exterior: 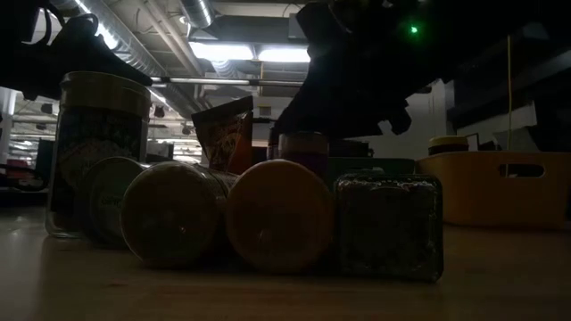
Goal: Sort spices by type
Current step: Put the black seasoning bottle into the green bin
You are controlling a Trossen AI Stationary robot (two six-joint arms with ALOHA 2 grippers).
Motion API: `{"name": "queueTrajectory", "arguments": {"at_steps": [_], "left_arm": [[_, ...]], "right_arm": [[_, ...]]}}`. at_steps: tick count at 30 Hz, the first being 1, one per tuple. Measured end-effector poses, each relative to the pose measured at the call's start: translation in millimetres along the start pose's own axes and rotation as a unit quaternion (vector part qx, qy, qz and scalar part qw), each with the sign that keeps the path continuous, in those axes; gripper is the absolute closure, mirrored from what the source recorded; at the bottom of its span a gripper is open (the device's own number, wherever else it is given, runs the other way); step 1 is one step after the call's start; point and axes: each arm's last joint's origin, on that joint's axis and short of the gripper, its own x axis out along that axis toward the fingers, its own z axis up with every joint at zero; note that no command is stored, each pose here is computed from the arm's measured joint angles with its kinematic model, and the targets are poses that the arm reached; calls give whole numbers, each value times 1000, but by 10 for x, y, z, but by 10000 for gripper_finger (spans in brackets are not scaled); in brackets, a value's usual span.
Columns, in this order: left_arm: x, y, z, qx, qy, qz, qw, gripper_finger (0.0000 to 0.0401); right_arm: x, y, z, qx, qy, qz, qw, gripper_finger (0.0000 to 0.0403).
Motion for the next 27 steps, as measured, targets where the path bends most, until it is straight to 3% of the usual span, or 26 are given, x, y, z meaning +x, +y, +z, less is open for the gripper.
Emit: {"name": "queueTrajectory", "arguments": {"at_steps": [8,13,27], "left_arm": [[0,0,1,0,0,0,1000,12],[0,0,1,0,0,0,1000,12],[0,0,1,13,0,0,1000,12]], "right_arm": [[-82,21,98,6,38,62,997,198],[-240,-11,291,11,55,98,994,198],[-620,-492,1038,-49,15,76,996,198]]}}
